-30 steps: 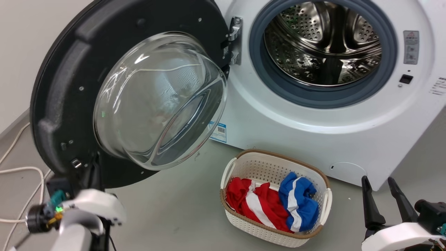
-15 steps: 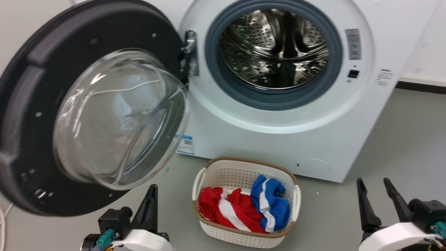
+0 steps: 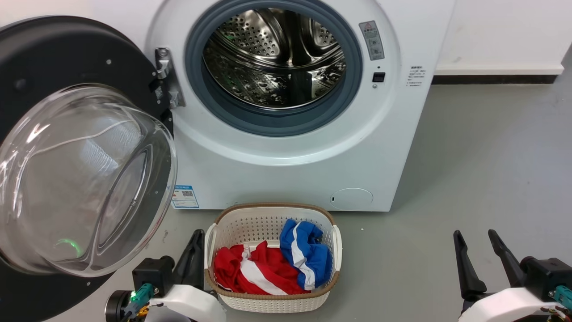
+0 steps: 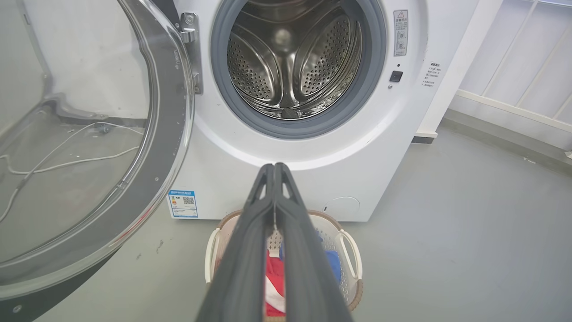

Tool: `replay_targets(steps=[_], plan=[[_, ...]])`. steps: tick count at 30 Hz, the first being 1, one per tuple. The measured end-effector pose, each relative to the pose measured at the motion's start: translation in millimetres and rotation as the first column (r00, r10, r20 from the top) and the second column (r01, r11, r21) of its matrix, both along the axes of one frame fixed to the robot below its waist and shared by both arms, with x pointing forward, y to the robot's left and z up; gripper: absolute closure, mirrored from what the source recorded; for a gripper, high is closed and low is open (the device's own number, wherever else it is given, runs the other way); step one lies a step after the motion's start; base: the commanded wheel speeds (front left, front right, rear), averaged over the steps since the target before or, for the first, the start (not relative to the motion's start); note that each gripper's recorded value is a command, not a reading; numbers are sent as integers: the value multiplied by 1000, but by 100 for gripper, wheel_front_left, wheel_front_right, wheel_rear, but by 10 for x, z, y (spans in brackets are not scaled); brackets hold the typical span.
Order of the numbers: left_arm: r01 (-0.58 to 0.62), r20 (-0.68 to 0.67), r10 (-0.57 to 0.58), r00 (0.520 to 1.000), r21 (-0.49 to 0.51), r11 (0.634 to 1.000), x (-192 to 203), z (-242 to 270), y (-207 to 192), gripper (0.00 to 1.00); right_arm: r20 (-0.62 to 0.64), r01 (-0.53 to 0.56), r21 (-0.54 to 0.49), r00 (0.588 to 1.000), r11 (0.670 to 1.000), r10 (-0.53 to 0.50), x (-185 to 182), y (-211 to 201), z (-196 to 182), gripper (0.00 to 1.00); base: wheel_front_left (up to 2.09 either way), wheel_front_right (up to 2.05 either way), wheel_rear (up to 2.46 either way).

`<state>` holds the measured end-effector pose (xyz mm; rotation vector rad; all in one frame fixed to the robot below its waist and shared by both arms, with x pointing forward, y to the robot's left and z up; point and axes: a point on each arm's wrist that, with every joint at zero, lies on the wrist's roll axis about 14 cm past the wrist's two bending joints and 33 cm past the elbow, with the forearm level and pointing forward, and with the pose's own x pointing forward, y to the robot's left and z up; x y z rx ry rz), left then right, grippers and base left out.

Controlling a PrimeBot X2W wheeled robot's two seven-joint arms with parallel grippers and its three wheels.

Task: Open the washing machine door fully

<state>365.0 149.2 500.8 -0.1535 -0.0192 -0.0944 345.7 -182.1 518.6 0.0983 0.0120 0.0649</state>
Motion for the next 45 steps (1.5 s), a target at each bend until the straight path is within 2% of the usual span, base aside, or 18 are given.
replay_targets(steps=[1, 11, 32, 33, 38, 45], plan=[[-6, -2, 6, 1000, 1, 1000, 9, -8, 10, 0, -1, 0, 2, 1000, 1000, 0, -2, 1, -4, 0, 0, 0, 0], [-30, -4, 30, 1000, 38, 999, 6, -45, 111, 0, 16, -31, 5, 999, 1000, 31, 76, 96, 33, 0, 0, 0, 0], [-18, 9, 17, 1000, 53, 998, 64, -11, 90, 0, 8, -13, 14, 1000, 1000, 13, 56, 43, -18, 0, 0, 0, 0], [-16, 7, 16, 1000, 53, 998, 64, -15, 84, 100, 5, -13, 14, 1000, 1000, 13, 54, 44, -27, 100, 0, 0, 0], [-21, -74, 24, 997, 44, 999, -44, -262, 93, 100, -69, -6, 30, 998, 1000, 8, -25, 35, -256, 100, 0, 0, 0], [-60, -129, 48, 990, -88, 994, -32, -316, 149, 100, -88, 19, 163, 996, 986, -4, -16, 5, -295, 100, 0, 0, 0]])
